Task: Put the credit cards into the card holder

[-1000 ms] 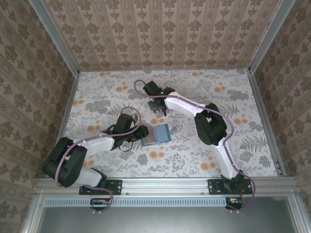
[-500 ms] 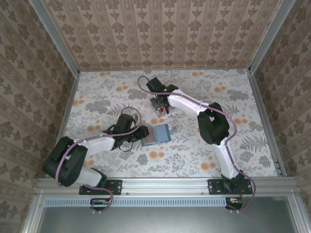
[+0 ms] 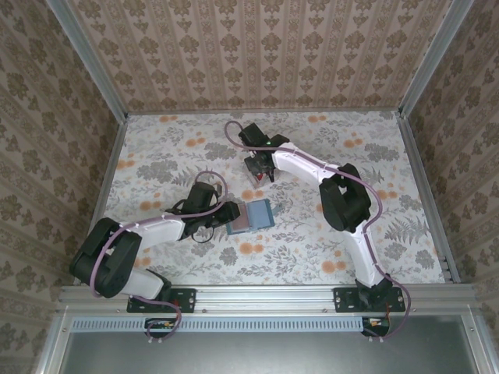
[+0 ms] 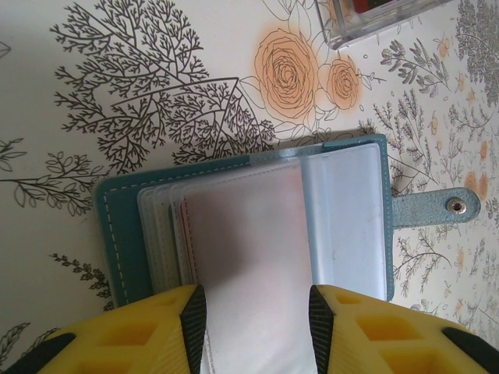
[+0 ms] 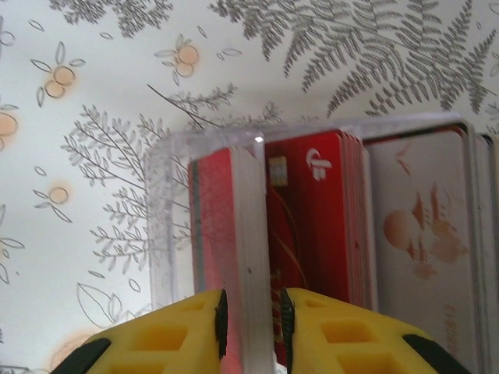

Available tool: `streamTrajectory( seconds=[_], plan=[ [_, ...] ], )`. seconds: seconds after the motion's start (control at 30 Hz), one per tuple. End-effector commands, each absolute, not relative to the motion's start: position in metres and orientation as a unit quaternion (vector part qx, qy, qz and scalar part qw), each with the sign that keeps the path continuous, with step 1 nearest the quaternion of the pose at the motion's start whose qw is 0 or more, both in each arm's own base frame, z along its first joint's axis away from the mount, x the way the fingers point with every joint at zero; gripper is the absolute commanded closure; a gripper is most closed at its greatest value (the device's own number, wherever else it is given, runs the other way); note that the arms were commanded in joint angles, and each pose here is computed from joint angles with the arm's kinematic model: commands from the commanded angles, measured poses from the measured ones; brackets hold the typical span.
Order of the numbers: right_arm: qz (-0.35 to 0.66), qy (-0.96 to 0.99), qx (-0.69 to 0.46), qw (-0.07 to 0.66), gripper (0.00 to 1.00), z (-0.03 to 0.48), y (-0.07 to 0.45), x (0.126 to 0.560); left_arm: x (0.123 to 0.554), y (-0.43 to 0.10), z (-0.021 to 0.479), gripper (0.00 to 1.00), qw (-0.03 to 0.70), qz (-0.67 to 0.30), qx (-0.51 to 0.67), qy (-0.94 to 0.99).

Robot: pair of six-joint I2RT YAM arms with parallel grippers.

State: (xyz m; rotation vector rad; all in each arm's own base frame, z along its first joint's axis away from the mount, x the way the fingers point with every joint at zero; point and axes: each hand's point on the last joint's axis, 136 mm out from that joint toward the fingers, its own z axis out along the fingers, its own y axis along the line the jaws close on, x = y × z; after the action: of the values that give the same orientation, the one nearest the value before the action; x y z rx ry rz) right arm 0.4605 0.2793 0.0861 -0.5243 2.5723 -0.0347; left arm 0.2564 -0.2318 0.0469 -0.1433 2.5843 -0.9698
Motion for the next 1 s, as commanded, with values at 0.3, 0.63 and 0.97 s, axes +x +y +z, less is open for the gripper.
streamTrajectory(
  seconds=[0.3,0.63,0.97],
  plan=[
    [0.027,0.944,-0.120,0.305,0.64,0.162,0.229,0.466,0.269,-0.249,0.059,0.58,0.188,-0.359,-0.036,0.913],
    [0.122,0.964,-0.060,0.229,0.56,0.116,0.214,0.480,0.277,-0.255,0.072,0.58,0.197,-0.362,-0.027,0.911],
    [0.164,0.965,-0.068,0.192,0.56,0.095,0.234,0.477,0.277,-0.253,0.070,0.58,0.197,-0.358,-0.028,0.912]
  ],
)
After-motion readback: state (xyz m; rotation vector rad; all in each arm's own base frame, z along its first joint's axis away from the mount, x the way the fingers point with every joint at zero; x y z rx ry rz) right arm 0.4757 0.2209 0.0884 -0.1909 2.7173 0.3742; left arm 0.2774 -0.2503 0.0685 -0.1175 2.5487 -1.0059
